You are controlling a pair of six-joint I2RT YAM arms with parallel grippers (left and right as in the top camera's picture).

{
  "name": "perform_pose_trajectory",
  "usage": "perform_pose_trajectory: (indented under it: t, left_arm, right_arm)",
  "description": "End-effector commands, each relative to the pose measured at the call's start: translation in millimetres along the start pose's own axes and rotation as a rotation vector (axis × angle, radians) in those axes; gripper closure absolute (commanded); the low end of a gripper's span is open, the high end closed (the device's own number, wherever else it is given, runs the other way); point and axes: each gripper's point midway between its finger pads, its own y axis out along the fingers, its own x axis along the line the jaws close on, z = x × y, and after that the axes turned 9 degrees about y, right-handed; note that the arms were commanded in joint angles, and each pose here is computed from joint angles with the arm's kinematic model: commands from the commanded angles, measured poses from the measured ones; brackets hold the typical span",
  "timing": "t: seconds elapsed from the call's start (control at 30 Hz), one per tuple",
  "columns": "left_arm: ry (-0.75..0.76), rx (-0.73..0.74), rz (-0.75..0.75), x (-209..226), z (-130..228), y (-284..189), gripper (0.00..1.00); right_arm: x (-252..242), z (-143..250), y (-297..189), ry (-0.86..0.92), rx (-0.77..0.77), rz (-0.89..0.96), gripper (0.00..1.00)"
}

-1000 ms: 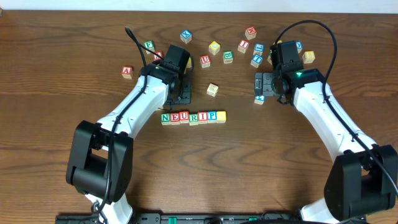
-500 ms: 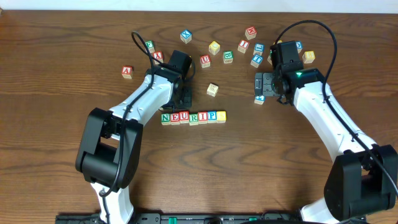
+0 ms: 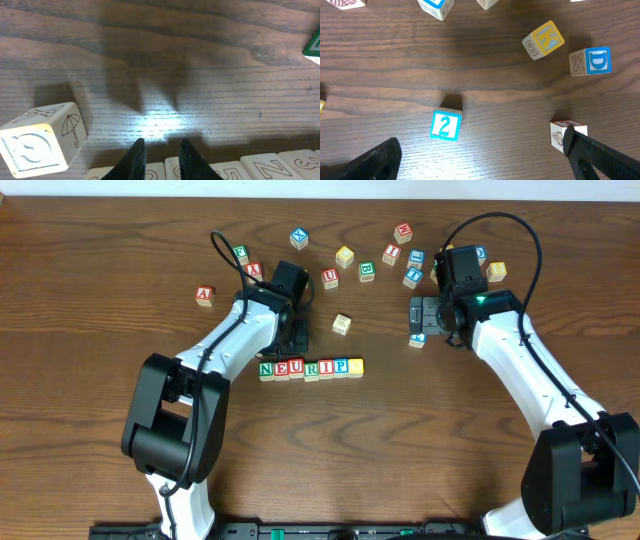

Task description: Spell out NEURIPS

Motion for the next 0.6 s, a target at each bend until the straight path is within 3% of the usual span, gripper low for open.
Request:
perform_pose_trajectory:
  t: [0.0,0.57]
  left_arm:
    - [0.012,0.014,-0.018,-1,5,3,0.78]
    - [0.059,0.011,-0.058,-11,10,3,0.78]
  right_arm:
    - [0,-8,-4,0.02,-0.018,-0.003,0.01]
    - [0,-8,-4,0.02,-0.018,-0.003,0.01]
